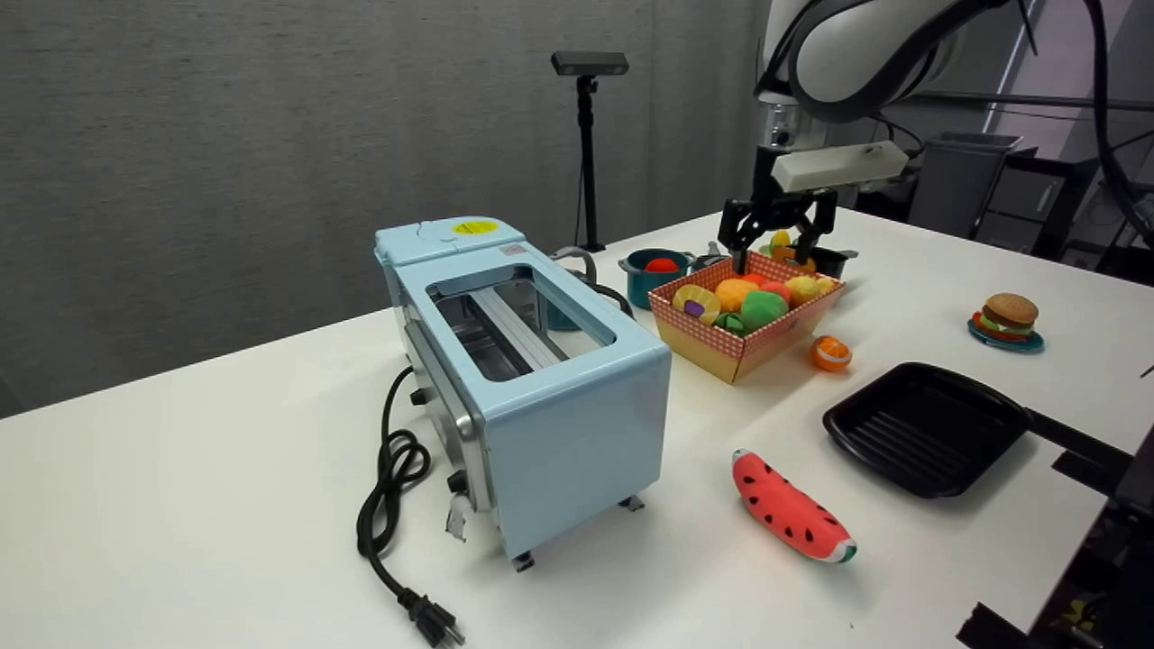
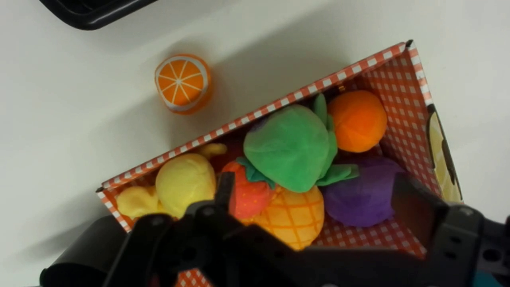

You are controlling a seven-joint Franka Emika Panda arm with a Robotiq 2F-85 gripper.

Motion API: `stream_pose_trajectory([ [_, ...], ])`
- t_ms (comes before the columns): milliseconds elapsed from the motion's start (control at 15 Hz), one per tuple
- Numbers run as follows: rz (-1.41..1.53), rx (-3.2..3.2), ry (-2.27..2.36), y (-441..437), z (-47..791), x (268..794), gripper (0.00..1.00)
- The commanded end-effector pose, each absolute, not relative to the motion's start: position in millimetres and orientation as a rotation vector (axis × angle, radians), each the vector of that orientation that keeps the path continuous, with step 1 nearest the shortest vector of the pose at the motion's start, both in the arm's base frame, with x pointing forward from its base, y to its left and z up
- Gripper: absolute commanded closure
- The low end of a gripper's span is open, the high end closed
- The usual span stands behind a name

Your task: Remove the green plush toy from the box

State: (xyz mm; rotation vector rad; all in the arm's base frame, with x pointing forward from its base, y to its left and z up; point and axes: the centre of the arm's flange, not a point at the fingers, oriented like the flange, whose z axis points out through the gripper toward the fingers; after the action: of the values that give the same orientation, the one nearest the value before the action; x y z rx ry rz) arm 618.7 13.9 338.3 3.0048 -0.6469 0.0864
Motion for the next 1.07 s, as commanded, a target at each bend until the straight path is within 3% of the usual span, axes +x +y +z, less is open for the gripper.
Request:
stream_pose_trajectory([
  [0,0.108,3.020,-0.615,18.8,326.7,629.5,0.00],
  [1000,0.158,3.042,-0.652,-7.1,294.3,616.8,0.00],
])
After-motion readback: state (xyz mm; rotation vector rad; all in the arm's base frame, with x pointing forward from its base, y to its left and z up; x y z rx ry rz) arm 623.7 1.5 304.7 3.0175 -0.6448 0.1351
